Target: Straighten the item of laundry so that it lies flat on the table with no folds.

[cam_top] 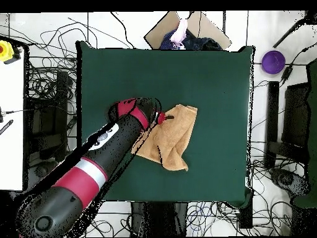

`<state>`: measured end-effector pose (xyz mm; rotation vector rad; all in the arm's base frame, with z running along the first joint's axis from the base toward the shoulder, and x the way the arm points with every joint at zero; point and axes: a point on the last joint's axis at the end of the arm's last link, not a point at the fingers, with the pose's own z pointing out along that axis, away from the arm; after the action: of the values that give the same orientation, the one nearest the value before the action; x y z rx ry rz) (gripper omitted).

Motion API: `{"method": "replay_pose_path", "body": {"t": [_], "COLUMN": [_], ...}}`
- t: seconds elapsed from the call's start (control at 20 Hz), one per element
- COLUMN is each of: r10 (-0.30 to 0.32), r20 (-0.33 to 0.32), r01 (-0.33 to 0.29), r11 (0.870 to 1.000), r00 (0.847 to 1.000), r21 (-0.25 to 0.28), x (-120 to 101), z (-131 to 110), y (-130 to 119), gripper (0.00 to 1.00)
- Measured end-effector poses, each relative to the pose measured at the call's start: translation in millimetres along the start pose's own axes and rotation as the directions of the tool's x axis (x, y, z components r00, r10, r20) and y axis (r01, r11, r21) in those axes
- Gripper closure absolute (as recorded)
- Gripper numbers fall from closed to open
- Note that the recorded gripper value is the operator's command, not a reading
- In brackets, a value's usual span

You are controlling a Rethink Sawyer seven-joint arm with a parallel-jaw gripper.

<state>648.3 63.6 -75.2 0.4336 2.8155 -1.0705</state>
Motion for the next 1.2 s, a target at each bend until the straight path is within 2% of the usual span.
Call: {"method": "replay_pose_path", "body": {"t": [0.2,0.45,1.2], "r10": [0.056,0.084,0.089], "r20": [-0.032,-0.053,-0.056], "r01": [-0.057,-0.087,-0.092], "r11": [0.998,0.995,0.995], "r00": [0.998,0.995,0.994], "r21": [-0.032,-0.046,-0.049], "x": [-12,-17,-18], "z": [6,12,12], "y": [-9,-14,-15], "gripper": [0.0,0.0,0.0]}}
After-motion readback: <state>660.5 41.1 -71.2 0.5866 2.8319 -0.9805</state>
